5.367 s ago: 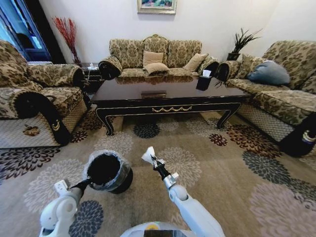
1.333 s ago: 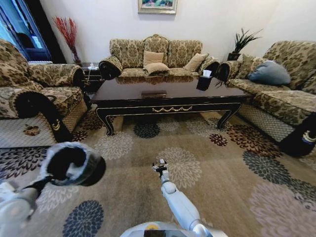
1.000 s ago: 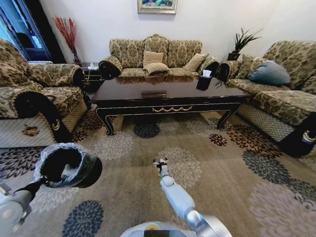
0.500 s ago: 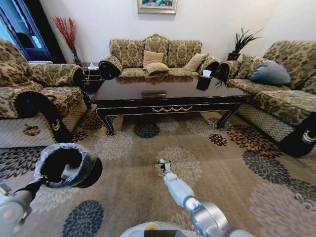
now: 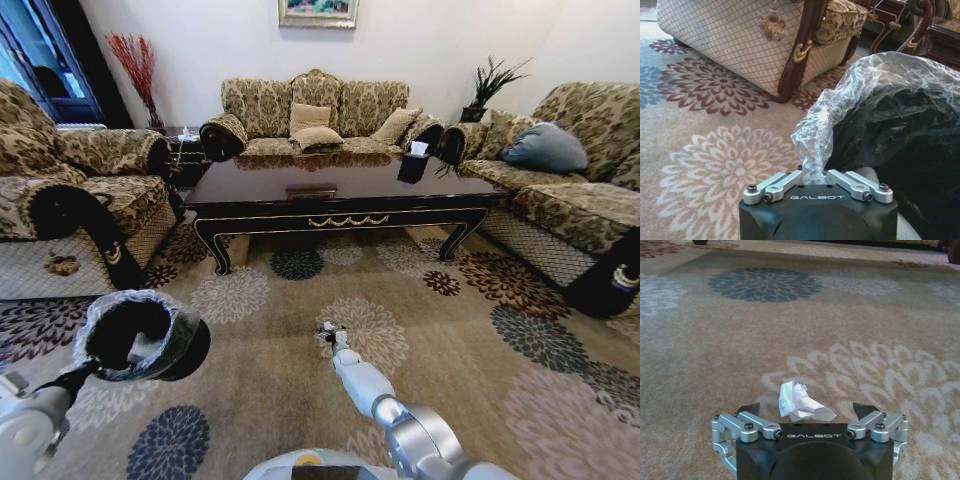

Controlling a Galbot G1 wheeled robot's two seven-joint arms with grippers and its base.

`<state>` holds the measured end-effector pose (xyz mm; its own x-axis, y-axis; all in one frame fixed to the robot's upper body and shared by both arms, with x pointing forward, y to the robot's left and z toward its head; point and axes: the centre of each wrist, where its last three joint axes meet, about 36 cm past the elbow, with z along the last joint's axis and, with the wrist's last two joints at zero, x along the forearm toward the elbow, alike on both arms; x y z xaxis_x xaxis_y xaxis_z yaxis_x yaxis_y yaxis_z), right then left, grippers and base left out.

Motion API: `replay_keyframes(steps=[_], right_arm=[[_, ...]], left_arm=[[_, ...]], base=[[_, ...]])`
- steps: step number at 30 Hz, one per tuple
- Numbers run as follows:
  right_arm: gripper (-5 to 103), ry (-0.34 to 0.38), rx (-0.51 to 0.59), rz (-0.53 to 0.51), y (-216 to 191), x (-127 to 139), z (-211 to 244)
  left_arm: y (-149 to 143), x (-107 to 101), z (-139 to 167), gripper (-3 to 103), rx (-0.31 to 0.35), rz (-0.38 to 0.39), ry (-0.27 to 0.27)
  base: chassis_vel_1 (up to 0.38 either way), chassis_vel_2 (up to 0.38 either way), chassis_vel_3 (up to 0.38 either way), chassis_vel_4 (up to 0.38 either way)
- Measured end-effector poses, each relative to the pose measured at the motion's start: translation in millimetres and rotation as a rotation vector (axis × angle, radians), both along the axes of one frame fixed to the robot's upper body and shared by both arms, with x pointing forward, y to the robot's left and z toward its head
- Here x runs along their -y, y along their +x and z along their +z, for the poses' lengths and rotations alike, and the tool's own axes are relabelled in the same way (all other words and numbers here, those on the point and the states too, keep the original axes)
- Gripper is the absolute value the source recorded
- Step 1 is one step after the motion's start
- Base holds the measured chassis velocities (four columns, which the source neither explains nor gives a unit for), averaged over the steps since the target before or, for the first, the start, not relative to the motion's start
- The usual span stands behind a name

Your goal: Move to the front of the table and pick up the trash from the floor, then place it into the trash bin.

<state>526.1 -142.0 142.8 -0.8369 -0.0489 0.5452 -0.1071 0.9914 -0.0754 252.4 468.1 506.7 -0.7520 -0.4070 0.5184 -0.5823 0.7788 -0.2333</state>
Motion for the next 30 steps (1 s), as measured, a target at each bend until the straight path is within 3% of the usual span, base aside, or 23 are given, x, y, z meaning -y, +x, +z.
replay_keyframes(steps=[3, 7, 9, 10, 11, 13, 15, 16, 17, 19, 23, 25, 30], right_arm=[[101, -0.002, -0.013, -0.006, 0.6, 1.7, -0.5], [92, -0.004, -0.025, -0.007, -0.2, 2.8, -1.8], [82, -0.006, -0.026, -0.004, -0.5, 2.7, -2.0], [82, -0.007, -0.026, -0.002, -0.5, 2.5, -2.0], [71, -0.007, -0.025, 0.001, -0.4, 2.2, -1.8], [71, -0.006, -0.022, 0.004, 0.0, 2.0, -1.4], [60, 0.0, -0.015, 0.011, 1.0, 1.3, -0.2], [60, 0.001, -0.011, 0.015, 1.6, 0.9, 0.4], [48, 0.002, -0.008, 0.019, 2.1, 0.6, 1.0], [48, 0.002, -0.007, 0.021, 2.2, 0.3, 1.1], [27, 0.006, 0.002, 0.035, 2.8, -0.9, 2.0], [27, 0.007, 0.003, 0.039, 2.7, -1.3, 2.1], [5, 0.008, 0.003, 0.052, 1.2, -2.1, 1.2]], left_arm=[[-3.0, -0.5, -1.3, 2, -0.006, 0.006, -0.002], [-6.8, 0.0, -3.4, 2, -0.012, 0.011, -0.008], [-8.1, -0.2, -4.1, 2, -0.014, 0.013, -0.009], [-8.4, -0.4, -4.1, 2, -0.014, 0.014, -0.009], [-8.8, -1.0, -4.1, 2, -0.014, 0.016, -0.009], [-8.9, -1.3, -4.1, 2, -0.014, 0.016, -0.008], [-8.6, -1.7, -3.6, 2, -0.014, 0.016, -0.007], [-8.3, -1.7, -3.4, 2, -0.013, 0.016, -0.006], [-7.8, -1.5, -3.0, 2, -0.011, 0.015, -0.005], [-7.2, -0.8, -2.8, 2, -0.01, 0.013, -0.005], [-5.0, 1.2, -2.7, 2, -0.009, 0.009, -0.002], [-4.8, 1.4, -2.8, 2, -0.009, 0.009, -0.002], [-3.4, 1.5, -4.5, 2, -0.012, 0.009, -0.002]], base=[[0.0, 0.0, 0.0, 0.0], [0.0, 0.0, 0.0, 0.0], [0.0, 0.0, 0.0, 0.0], [0.0, 0.0, 0.0, 0.0], [0.0, 0.0, 0.0, 0.0], [0.0, 0.0, 0.0, 0.0], [0.0, 0.0, 0.0, 0.0], [0.0, 0.0, 0.0, 0.0], [0.0, 0.0, 0.0, 0.0], [0.0, 0.0, 0.0, 0.0], [0.0, 0.0, 0.0, 0.0], [0.0, 0.0, 0.0, 0.0], [0.0, 0.0, 0.0, 0.0]])
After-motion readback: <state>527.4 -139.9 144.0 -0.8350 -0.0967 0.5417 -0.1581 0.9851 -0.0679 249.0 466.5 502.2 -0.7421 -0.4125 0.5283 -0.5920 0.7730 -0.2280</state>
